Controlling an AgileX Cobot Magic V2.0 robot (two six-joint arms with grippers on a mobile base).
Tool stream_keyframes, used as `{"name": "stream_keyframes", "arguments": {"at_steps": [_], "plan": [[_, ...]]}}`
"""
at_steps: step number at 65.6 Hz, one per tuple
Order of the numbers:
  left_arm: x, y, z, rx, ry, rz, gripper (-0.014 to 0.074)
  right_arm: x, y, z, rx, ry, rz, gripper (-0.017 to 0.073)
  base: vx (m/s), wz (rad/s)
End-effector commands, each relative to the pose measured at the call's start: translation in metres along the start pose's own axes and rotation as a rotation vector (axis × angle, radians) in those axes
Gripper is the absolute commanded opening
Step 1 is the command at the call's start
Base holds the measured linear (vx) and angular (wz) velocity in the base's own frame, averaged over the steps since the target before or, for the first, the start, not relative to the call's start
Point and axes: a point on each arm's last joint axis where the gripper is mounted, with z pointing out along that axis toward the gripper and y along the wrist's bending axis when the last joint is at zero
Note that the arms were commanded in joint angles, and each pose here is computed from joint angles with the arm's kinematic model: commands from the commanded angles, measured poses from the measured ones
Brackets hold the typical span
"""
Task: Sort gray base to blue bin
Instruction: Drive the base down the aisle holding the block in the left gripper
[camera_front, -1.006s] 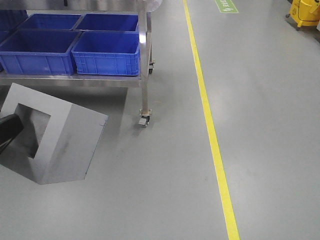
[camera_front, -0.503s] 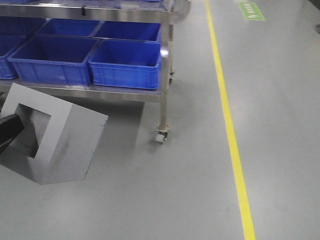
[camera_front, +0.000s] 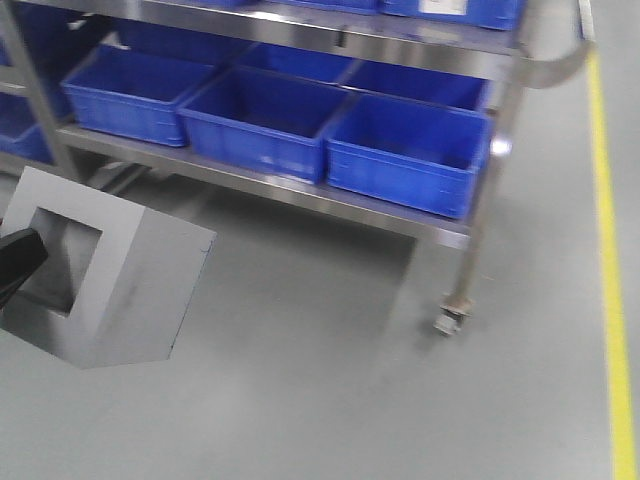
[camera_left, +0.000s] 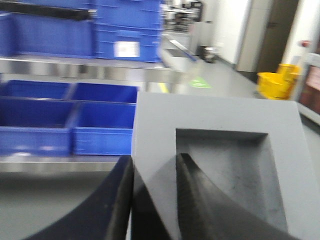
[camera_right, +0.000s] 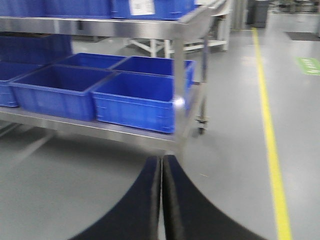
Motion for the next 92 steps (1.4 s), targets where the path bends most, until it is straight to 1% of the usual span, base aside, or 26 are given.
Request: {"name": "stream_keyframes", "arguments": {"at_steps": [1, 92], "plan": [[-0.021, -0.0049, -0.0037, 0.036, -0.142, -0.015, -0.0006, -0.0063, -0.0001, 0.0001, 0.002, -0.07, -0.015, -0.0005, 0.25, 0.69], [-0.021, -0.0049, -0.0037, 0.036, -0.142, -0.015, -0.0006, -0.0063, -0.0001, 0.0001, 0.002, -0.07, -0.015, -0.0005, 0.22, 0.69]]}}
